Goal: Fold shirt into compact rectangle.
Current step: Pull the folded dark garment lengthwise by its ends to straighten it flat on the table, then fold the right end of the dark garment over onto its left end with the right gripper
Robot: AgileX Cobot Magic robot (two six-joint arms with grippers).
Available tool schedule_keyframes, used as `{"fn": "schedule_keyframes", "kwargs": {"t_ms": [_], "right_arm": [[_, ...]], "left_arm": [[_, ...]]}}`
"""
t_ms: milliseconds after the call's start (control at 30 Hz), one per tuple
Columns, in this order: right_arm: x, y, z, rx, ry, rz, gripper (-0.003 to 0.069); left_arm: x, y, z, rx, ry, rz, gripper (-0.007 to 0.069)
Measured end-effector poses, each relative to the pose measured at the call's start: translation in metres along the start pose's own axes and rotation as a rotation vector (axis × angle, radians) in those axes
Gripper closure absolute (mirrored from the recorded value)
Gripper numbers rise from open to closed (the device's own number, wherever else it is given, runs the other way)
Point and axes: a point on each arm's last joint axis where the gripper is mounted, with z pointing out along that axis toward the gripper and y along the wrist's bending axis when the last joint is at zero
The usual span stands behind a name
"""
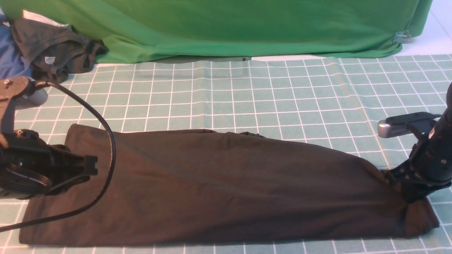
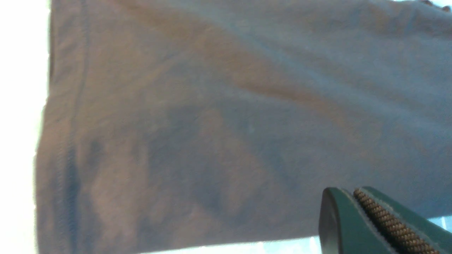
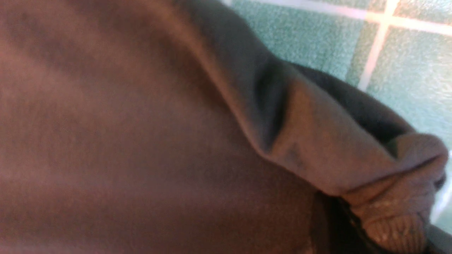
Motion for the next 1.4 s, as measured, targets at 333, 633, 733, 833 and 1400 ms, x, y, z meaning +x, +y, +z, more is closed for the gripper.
{"fn": "schedule_keyframes", "kwargs": {"t_ms": [333,633,733,833,1400], "right_arm": [[0.022,-0.030,-0.042,0.050,-0.035,0.076,0.0583],[0.017,-0.050,-0.085,-0.005,-0.033,0.202,0.0583],[0.003,-0.025,-0.102,-0.075,-0.067,0.180,0.0583],[-0.008,0.008,-0.113,-0.141,-0.102,0.126,0.0583],[-0.057,0.230,-0.131,-0.569,-0.187,-0.203,0.0583]], "left_arm": [[0.001,0.000,0.000,0.000,0.007,0.000,0.0618],[0.001,0.000,0.000,0.000,0.011,0.008,0.0618],[0.001,0.000,0.000,0.000,0.013,0.008,0.0618],[0.002,0.000,0.000,-0.004,0.027,0.010,0.0618],[0.008,0.026,-0.006,-0.231,0.093,-0.032,0.0618]]}}
